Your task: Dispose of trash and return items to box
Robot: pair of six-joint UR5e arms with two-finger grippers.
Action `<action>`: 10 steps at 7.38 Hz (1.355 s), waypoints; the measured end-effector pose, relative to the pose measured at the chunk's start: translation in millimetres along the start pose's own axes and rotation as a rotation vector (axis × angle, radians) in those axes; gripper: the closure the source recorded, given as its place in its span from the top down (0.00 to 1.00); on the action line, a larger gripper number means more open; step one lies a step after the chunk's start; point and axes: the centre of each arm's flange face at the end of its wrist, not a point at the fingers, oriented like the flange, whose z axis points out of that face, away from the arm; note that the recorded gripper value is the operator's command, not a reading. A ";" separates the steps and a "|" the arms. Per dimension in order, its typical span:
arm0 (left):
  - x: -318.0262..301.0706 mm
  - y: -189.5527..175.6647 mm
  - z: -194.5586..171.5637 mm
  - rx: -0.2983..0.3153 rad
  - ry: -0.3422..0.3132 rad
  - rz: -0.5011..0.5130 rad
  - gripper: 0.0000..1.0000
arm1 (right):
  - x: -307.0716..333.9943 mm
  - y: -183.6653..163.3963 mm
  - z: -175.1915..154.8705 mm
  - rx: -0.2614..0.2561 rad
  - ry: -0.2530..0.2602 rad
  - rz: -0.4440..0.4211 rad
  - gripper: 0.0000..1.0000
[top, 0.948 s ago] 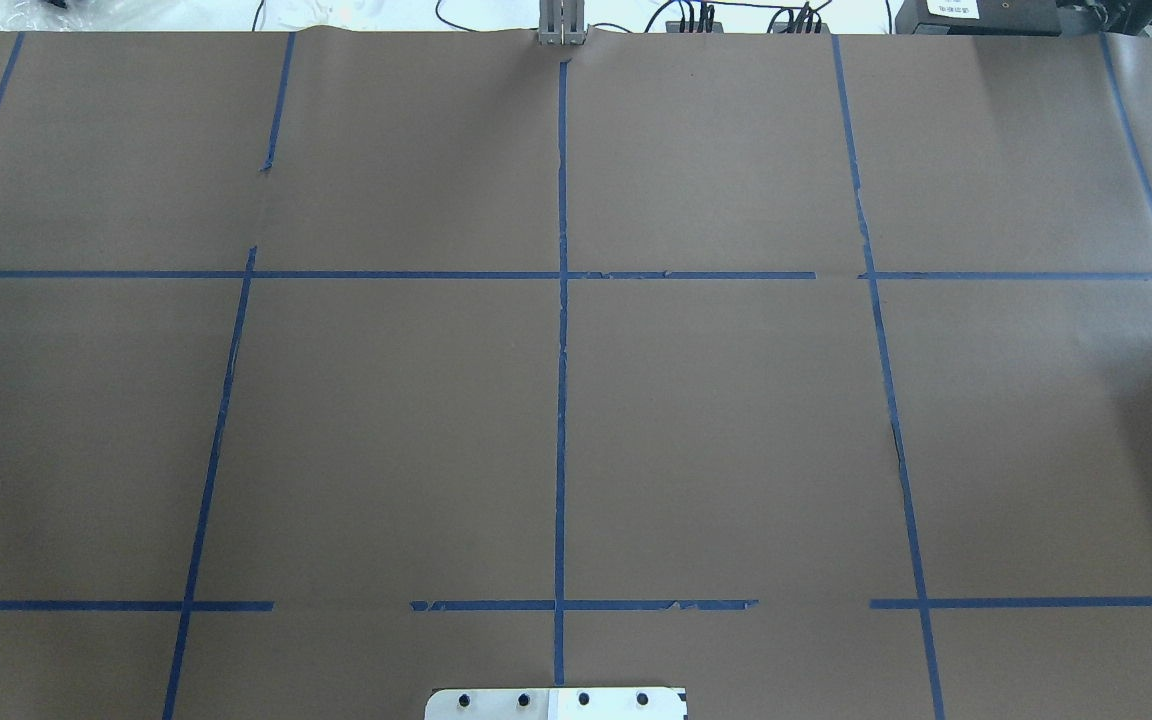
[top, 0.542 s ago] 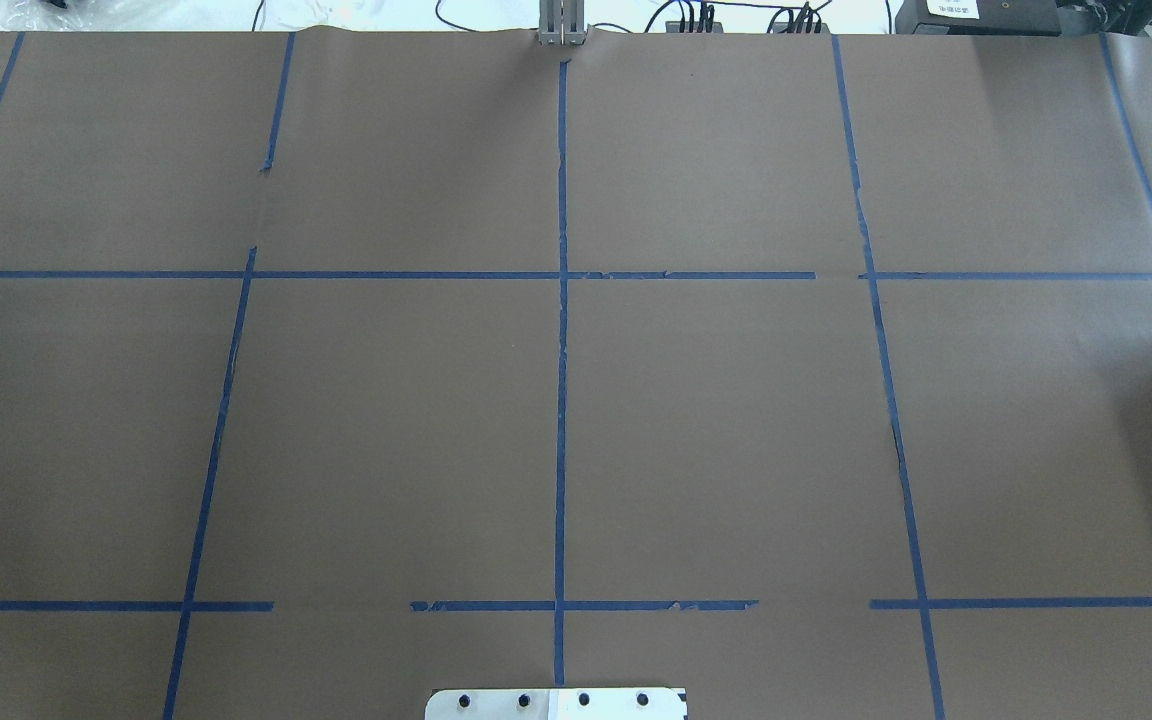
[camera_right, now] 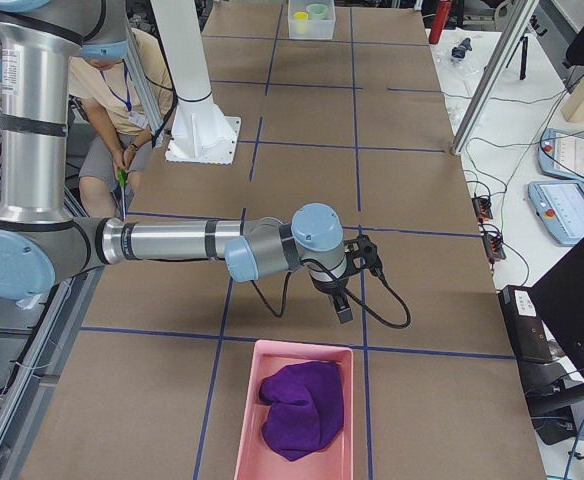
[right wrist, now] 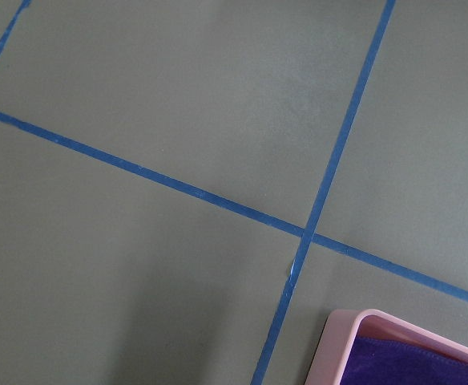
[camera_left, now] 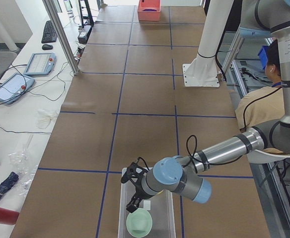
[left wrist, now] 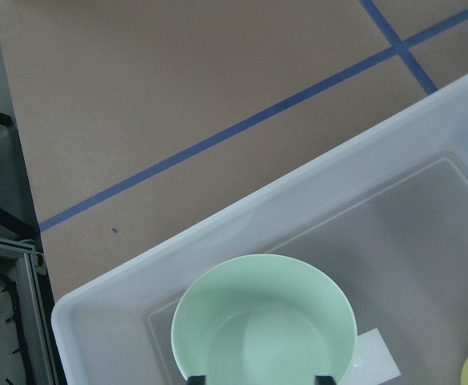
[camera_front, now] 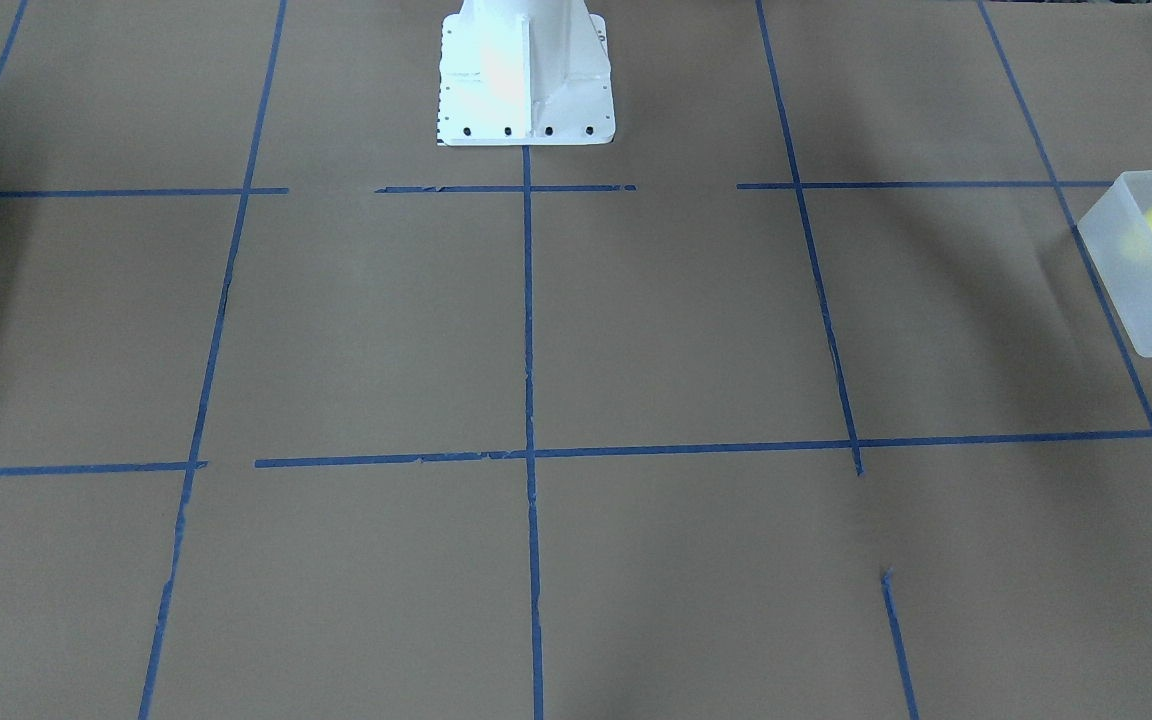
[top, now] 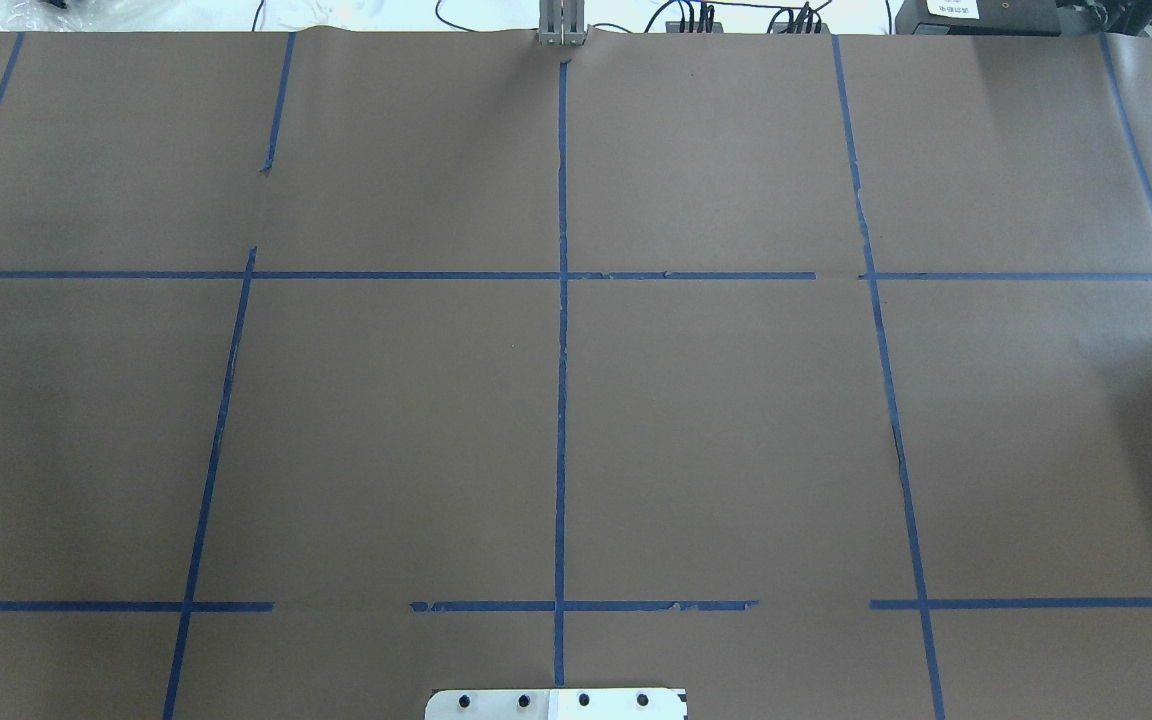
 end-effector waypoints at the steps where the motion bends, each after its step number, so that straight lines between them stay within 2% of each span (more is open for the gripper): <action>1: 4.2 -61.3 -17.8 -0.067 0.030 -0.053 1.00 | -2.3 -6.4 -1.8 0.004 0.002 0.008 1.00; 2: 11.4 -110.8 -38.1 -0.134 0.054 -0.107 1.00 | -4.7 -15.5 -1.6 -0.009 0.006 0.019 1.00; 3: 17.0 -129.3 -47.6 -0.189 0.073 -0.155 1.00 | -6.8 -21.7 3.6 -0.056 0.010 0.048 1.00; 5: 27.0 -125.6 -49.5 -0.307 0.116 -0.250 1.00 | -11.3 -24.9 15.6 -0.158 0.006 0.114 1.00; 6: 37.9 -122.0 -50.0 -0.331 0.135 -0.257 1.00 | -9.4 -19.8 19.9 -0.189 0.013 0.135 1.00; 8: 52.7 -117.5 -51.5 -0.339 0.150 -0.243 1.00 | -7.4 -7.5 22.6 -0.231 0.026 0.165 1.00; 10: 57.2 -110.0 -53.3 -0.331 0.151 -0.233 1.00 | -11.8 13.3 19.4 -0.235 0.023 0.159 1.00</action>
